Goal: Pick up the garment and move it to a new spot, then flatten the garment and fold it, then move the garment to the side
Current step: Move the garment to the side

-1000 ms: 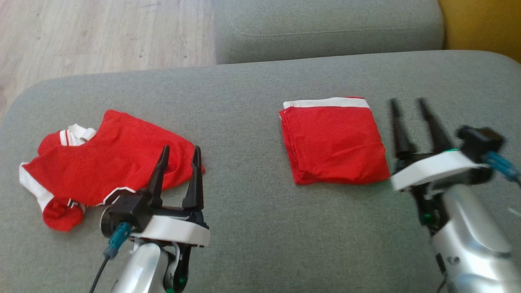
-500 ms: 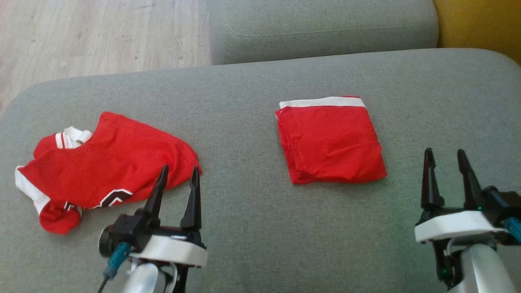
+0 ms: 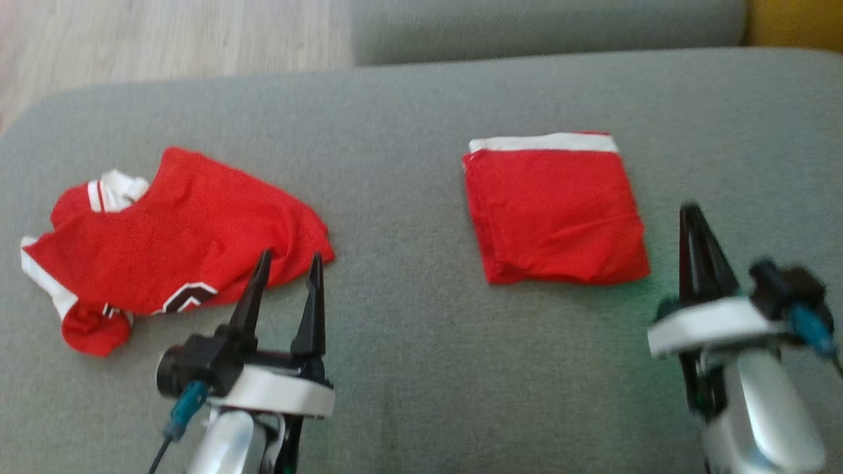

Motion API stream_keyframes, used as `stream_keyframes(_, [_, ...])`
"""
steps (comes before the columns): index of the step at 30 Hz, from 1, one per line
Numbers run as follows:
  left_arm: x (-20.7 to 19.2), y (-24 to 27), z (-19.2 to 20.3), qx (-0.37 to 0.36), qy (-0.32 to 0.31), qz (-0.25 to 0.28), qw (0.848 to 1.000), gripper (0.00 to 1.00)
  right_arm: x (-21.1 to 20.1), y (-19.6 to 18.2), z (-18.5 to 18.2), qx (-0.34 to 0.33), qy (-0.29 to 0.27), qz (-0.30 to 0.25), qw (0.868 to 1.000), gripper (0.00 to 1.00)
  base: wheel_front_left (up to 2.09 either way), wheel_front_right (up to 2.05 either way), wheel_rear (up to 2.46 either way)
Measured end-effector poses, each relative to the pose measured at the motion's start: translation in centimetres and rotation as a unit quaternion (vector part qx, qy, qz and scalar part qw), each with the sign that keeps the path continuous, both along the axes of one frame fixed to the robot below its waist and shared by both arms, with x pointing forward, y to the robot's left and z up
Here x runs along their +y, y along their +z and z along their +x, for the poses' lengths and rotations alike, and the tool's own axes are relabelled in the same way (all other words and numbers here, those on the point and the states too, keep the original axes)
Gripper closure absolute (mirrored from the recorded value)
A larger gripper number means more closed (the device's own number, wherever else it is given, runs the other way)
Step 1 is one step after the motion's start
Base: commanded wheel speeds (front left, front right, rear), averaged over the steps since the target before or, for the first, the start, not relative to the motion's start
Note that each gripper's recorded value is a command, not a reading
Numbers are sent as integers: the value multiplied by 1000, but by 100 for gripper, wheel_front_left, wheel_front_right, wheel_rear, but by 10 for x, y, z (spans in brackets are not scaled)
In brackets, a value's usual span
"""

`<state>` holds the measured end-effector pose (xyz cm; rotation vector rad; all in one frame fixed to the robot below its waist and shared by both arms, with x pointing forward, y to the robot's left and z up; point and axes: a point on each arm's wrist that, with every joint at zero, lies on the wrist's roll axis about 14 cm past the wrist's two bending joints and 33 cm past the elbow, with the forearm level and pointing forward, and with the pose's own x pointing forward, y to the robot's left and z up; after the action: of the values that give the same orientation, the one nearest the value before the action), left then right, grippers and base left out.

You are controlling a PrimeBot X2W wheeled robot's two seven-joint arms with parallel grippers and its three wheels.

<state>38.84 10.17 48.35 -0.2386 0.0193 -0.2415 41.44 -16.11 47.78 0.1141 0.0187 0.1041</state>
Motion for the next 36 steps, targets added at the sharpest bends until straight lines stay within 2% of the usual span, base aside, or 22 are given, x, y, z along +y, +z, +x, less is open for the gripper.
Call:
stream_keyframes(6, [0, -1, 21, -2, -3, 1, 1000, 0, 16, -12, 59, 30, 19, -13, 999, 100, 0, 0, 0])
stream_keyframes(13, [7, -11, 30, 11, 6, 1, 1000, 0, 34, -64, 100, 116, 33, -31, 992, 100, 0, 0, 0])
stream_keyframes(17, [18, -19, 28, 25, 23, 2, 999, 0, 45, -104, 98, 180, 44, -32, 982, 100, 0, 0, 0])
stream_keyframes(19, [22, -22, 28, 29, 29, 4, 999, 0, 48, -111, 100, 186, 47, -35, 981, 100, 0, 0, 0])
stream_keyframes(24, [25, -15, 33, 18, 36, 7, 999, 0, 56, -98, 111, 162, 60, -42, 984, 100, 0, 0, 0])
stream_keyframes(28, [25, -10, 32, 13, 36, 3, 999, 0, 99, -61, 119, 105, 120, -20, 987, 100, 0, 0, 0])
stream_keyframes(31, [24, -8, 31, 10, 35, 2, 999, 0, 120, -65, 107, 113, 158, -26, 981, 100, 0, 0, 0])
stream_keyframes(36, [23, -2, 29, 4, 34, -1, 999, 0, 130, -98, 74, 183, 191, -48, 963, 100, 0, 0, 0])
